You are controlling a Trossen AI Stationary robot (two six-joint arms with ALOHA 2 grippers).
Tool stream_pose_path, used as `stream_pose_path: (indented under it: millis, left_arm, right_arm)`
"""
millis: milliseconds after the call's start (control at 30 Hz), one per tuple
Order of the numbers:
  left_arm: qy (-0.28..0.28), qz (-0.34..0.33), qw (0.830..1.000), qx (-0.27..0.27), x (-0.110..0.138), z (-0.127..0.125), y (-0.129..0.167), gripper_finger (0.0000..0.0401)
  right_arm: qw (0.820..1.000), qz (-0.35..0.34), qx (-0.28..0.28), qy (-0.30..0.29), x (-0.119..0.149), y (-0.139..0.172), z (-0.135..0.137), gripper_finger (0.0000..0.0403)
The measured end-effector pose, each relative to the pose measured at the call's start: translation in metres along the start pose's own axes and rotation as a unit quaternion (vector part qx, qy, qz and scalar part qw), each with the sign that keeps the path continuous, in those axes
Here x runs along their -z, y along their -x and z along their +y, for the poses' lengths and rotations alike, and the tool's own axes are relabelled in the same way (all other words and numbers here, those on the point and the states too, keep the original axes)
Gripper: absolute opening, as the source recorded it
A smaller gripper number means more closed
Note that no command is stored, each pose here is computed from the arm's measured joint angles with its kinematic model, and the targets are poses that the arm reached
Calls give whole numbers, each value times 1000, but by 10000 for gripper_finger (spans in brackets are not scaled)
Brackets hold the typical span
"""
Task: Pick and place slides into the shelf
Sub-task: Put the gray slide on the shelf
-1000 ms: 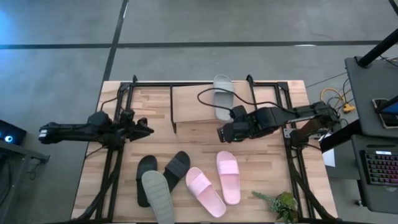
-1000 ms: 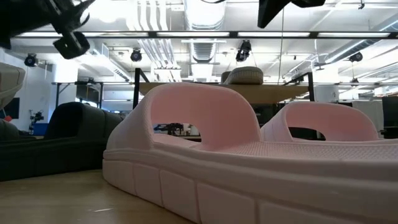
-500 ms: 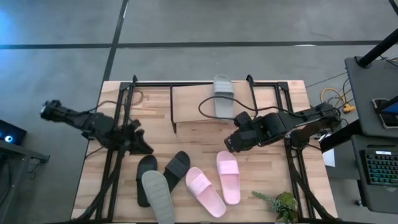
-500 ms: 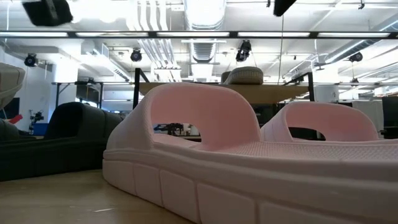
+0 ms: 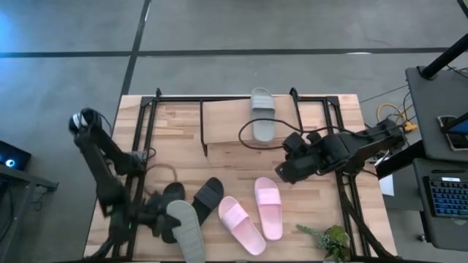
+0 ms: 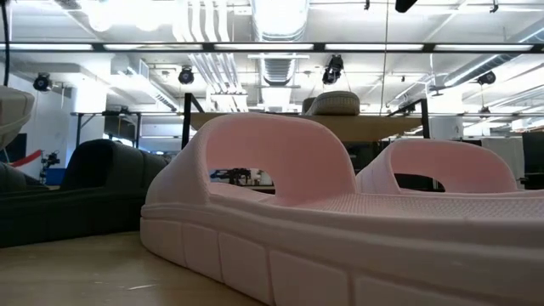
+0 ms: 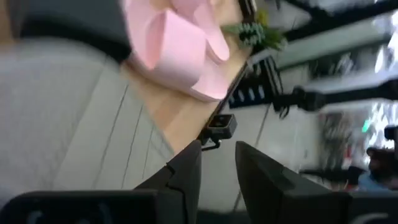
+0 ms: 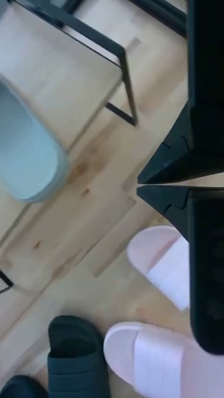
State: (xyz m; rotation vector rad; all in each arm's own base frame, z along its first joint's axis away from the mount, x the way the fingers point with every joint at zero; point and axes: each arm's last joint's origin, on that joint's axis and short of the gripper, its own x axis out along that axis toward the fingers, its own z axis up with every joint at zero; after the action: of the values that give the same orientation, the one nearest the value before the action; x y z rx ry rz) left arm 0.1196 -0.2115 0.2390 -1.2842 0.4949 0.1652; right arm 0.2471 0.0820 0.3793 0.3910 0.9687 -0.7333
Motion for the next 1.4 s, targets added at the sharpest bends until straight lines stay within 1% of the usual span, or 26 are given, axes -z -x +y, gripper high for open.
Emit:
stream_pose_path:
  millis: [67, 133, 200, 300, 400, 533, 700, 767, 867, 967, 1100, 1300, 1400]
  left_arm:
    - [41, -29, 999, 9, 15, 4, -2, 85]
    - [74, -30, 997, 8, 29, 7, -7, 85]
    - [79, -24, 996, -14, 39, 14, -15, 85]
    - [86, 19, 995, -41, 51, 13, -21, 85]
    - [87, 42, 994, -54, 57, 15, -25, 91]
    - [91, 50, 993, -53, 57, 12, -24, 120]
    - [90, 65, 992, -58, 53, 8, -18, 173]
    - [82, 83, 991, -69, 53, 9, -18, 193]
    - [74, 121, 985, -100, 55, 15, -18, 214]
    - [69, 130, 982, -117, 58, 21, -21, 221]
    - [70, 121, 984, -111, 57, 22, -22, 221]
    - [45, 105, 984, -133, 55, 40, -29, 221]
    - [43, 98, 985, -138, 58, 45, -36, 221]
  right_arm:
    - [1000, -9, 1, 7, -1, 2, -3, 9]
    - [1000, -12, -1, 13, -1, 4, -7, 9]
    - [1000, -17, 1, 15, 0, 6, -9, 9]
    - [1000, -18, 2, 17, 0, 5, -11, 9]
    - [1000, -17, 3, 18, 1, 5, -12, 9]
    - [1000, -16, 5, 19, 2, 4, -11, 9]
    - [1000, -18, 6, 16, 2, 4, -12, 9]
    - [1000, -20, 7, 15, 1, 4, -12, 9]
    - [1000, -21, 9, 9, 0, 3, -12, 9]
    - [999, -29, 15, 1, -1, 2, -13, 9]
    - [999, -32, 18, -6, -3, 2, -14, 9]
    - [999, -32, 19, -6, -3, 1, -14, 9]
    - [999, -31, 21, -9, -2, 0, -14, 9]
